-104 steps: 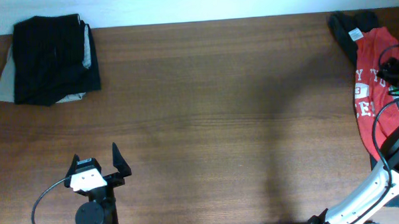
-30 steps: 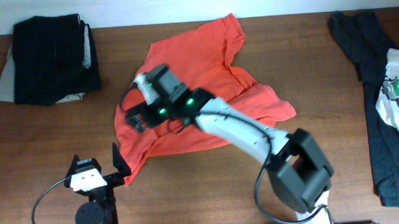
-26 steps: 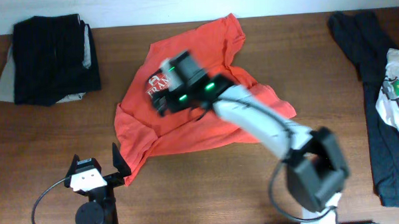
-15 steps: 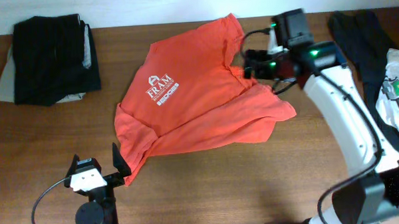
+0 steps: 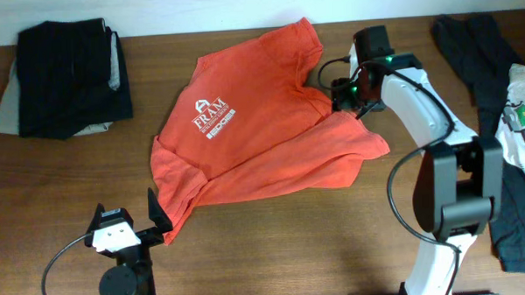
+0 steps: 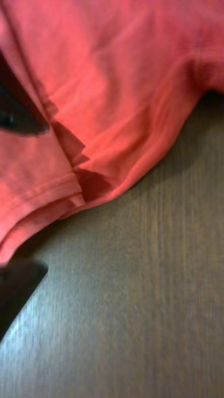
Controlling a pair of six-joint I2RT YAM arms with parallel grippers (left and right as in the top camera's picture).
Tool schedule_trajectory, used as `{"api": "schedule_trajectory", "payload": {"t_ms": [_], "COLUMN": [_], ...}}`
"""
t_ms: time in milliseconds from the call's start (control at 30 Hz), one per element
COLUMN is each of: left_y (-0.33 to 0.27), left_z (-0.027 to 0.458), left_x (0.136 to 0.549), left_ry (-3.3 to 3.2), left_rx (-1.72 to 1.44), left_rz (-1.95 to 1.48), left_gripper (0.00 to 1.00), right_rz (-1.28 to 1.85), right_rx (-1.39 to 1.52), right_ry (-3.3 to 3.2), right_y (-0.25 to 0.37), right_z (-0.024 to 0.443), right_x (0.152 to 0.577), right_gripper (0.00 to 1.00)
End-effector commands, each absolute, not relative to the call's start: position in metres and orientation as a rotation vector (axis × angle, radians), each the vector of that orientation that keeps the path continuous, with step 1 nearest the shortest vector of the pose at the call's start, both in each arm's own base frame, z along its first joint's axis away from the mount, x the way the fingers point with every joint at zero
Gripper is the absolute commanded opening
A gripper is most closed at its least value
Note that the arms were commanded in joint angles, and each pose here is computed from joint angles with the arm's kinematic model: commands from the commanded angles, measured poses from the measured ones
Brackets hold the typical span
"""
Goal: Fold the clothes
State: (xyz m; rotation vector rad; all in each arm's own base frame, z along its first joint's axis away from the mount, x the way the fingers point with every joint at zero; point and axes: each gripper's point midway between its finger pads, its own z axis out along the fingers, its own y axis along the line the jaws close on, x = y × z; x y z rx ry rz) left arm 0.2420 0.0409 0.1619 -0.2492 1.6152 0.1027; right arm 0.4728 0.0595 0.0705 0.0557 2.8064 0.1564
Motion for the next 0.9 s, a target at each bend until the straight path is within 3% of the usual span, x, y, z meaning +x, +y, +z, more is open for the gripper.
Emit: {"api": "schedule_trajectory", "payload": {"t_ms": [0, 233, 367, 533, 700, 867], "left_y": [0.043, 0.043, 0.043, 0.043, 0.043, 0.043], "left_z": [0.161, 0.161, 0.161, 0.161, 0.161, 0.161], "left_x": [0.242, 0.242, 0.242, 0.242, 0.242, 0.242], "left_ry": [1.615, 1.615, 1.615, 1.615, 1.615, 1.615], "left_rx": [-0.245, -0.245, -0.245, -0.245, -0.245, -0.245], "left_rz": [0.123, 0.123, 0.123, 0.123, 0.123, 0.123], "left_gripper": [0.99, 0.99, 0.99, 0.99, 0.99, 0.99], "right_rz": [0.146, 0.134, 0.132, 0.105, -0.018, -0.02], "right_rx": [0.037, 0.041, 0.042, 0.048, 0.066, 0.089], "right_ry": [2.827, 2.876, 2.894, 2.908, 2.94, 2.942], "right_y": [0.058, 0.057, 0.056, 0.053, 0.038, 0.036], "right_z": [0.055, 0.033, 0.029, 0.028, 0.044, 0.103], "right_x": [0.474, 0.47, 0.467, 0.464, 0.456, 0.439], "right_gripper": [0.6, 0.65, 0.48, 0.04, 0.04, 0.04]}}
